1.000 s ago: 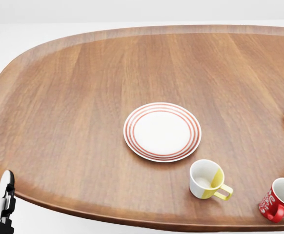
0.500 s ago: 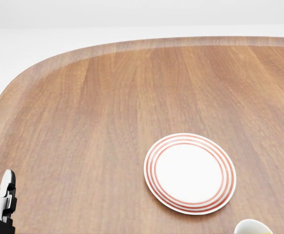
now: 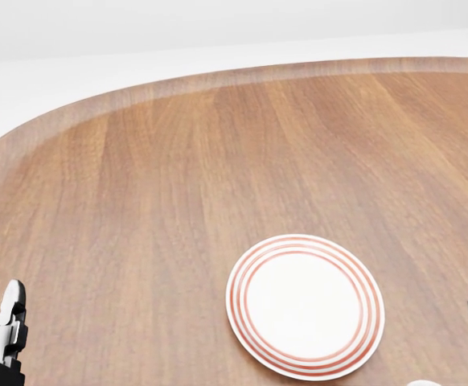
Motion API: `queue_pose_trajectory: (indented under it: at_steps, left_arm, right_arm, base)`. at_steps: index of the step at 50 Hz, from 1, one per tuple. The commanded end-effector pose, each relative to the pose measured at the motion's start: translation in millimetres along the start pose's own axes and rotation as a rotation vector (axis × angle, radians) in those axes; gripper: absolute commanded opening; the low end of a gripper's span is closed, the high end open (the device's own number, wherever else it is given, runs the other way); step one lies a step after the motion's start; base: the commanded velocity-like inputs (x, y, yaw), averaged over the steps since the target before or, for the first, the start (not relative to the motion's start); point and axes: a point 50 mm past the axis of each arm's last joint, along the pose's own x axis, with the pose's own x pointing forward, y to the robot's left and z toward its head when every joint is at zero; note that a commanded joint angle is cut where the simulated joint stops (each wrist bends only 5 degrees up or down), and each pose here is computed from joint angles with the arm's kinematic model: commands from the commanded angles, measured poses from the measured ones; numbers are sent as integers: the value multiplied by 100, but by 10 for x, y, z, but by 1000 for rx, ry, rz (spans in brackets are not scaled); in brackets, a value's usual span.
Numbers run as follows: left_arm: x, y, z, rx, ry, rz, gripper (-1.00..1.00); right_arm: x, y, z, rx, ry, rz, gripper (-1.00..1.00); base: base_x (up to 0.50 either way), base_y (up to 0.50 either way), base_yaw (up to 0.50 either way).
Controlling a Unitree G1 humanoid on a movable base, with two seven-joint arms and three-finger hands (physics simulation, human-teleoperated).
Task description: Put the red mug on the left plate.
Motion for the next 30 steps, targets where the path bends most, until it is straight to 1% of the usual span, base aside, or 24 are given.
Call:
queue_pose_trajectory:
  at_steps: [1,30]
  left_arm:
    - [2,2,-4,0,1,-1,100]
    - [-1,-9,-4,2,2,-4,100]
  right_arm:
    - [-11,5,-4,15,-3,16,100]
    - [-5,13,-16,2,-3,15,100]
  base:
    - [50,-6,0]
    - [49,-9,0]
